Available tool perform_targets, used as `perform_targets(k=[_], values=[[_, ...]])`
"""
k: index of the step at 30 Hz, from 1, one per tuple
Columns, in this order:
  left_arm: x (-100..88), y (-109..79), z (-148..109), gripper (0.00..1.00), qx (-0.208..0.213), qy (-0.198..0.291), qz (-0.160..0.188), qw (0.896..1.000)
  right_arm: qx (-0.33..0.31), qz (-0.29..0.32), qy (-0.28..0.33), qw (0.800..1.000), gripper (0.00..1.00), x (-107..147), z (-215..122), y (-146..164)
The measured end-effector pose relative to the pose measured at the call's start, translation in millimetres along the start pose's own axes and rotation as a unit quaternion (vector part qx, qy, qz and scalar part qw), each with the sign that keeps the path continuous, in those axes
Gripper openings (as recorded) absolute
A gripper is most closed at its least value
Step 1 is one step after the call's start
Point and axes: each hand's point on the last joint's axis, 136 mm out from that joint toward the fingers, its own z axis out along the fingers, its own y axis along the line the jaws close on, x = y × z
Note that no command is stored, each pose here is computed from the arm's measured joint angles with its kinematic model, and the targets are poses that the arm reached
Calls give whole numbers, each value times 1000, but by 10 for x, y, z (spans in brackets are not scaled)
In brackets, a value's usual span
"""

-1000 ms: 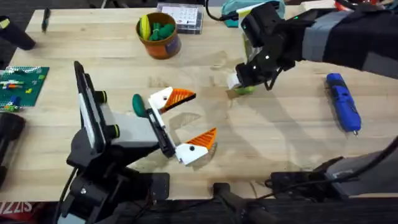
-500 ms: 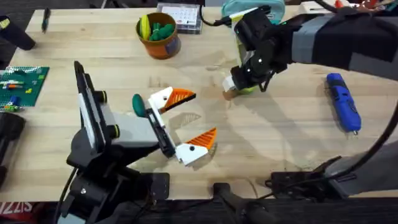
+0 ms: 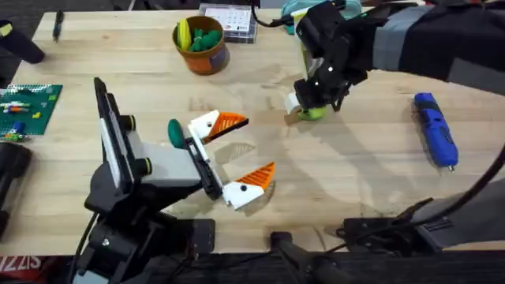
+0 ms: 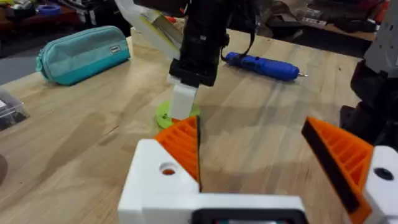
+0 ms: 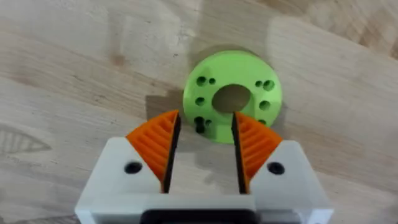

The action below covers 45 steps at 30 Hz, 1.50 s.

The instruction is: Pick up the gripper from the table and insert it into the empty holder that is missing its gripper. Then pick up a screw, insert it into the mounting hole, and use the screwdriver to tighten it. Finally, clean up the table by picking up the vegetable and placing it into the bucket.

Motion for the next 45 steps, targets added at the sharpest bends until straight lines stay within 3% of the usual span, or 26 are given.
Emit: perform_targets(k=[16, 20, 25, 32, 45], values=[[0, 0, 0, 990, 0, 0, 0, 1000, 9, -18, 18, 1000, 511, 77, 75, 78], [0, 0, 0, 990, 0, 0, 0, 1000, 12, -16, 15, 1000, 437, 53, 72, 72], [0, 0, 0, 990, 0, 0, 0, 1000, 20, -14, 12, 1000, 185, 35, 69, 43], [1, 0, 0, 990, 0, 0, 0, 1000, 20, -13, 12, 1000, 26, 29, 72, 45], [0, 0, 0, 990, 0, 0, 0, 1000, 19, -12, 15, 1000, 8, 34, 54, 49]])
